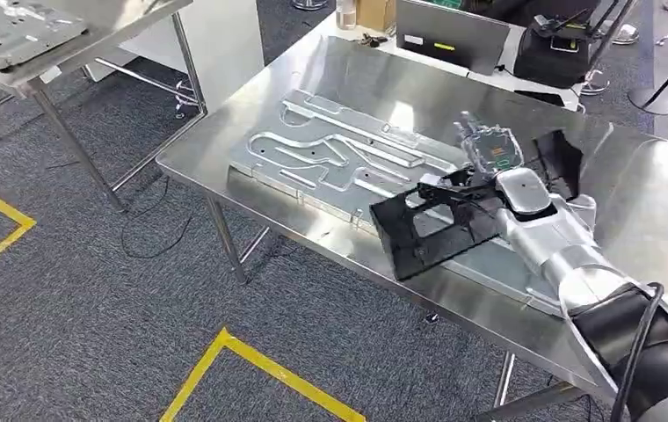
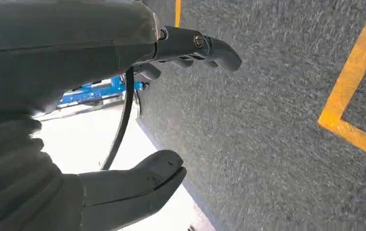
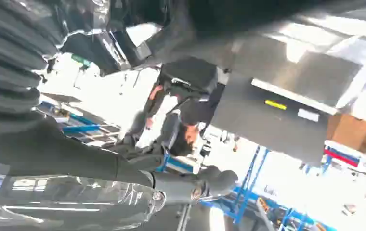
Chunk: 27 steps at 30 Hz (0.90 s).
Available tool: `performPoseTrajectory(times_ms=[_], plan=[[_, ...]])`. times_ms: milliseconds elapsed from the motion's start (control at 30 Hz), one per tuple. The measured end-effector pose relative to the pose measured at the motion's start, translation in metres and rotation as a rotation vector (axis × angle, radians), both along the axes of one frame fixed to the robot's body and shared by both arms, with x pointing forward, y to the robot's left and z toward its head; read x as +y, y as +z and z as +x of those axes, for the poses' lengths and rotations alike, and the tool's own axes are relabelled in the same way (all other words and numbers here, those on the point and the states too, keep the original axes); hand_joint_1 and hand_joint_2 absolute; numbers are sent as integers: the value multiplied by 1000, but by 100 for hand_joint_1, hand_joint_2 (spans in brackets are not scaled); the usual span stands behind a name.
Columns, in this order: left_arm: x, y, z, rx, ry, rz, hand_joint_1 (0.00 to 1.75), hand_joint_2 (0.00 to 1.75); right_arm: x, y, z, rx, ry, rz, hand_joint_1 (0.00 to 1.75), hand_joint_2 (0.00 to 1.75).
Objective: Take the parts from the cabinet and place them on the table.
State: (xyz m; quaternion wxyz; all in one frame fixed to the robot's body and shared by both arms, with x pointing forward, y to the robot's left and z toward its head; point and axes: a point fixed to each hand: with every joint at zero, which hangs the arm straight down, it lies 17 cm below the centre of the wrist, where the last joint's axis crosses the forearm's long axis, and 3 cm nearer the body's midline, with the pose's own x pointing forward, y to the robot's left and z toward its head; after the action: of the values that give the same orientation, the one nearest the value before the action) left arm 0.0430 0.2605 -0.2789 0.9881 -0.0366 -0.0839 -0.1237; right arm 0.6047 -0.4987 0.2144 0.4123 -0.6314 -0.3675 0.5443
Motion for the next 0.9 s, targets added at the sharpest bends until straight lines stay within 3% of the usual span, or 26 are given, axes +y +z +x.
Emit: performPoseTrajectory(times_ms=[100, 133, 733, 900], plan=[[1, 1, 0, -2, 26, -18, 0, 175, 23, -28, 3, 56, 27, 1, 0, 0], [1, 1, -2, 0, 28, -17, 0, 0, 27, -39, 1, 76, 29, 2, 0, 0], [5, 1, -2, -2, 51, -21, 0, 0, 20, -38, 3, 121, 8, -15, 0, 0], [6, 1, -2, -10, 78, -22, 0, 0, -20, -22, -2, 137, -48, -23, 0, 0]])
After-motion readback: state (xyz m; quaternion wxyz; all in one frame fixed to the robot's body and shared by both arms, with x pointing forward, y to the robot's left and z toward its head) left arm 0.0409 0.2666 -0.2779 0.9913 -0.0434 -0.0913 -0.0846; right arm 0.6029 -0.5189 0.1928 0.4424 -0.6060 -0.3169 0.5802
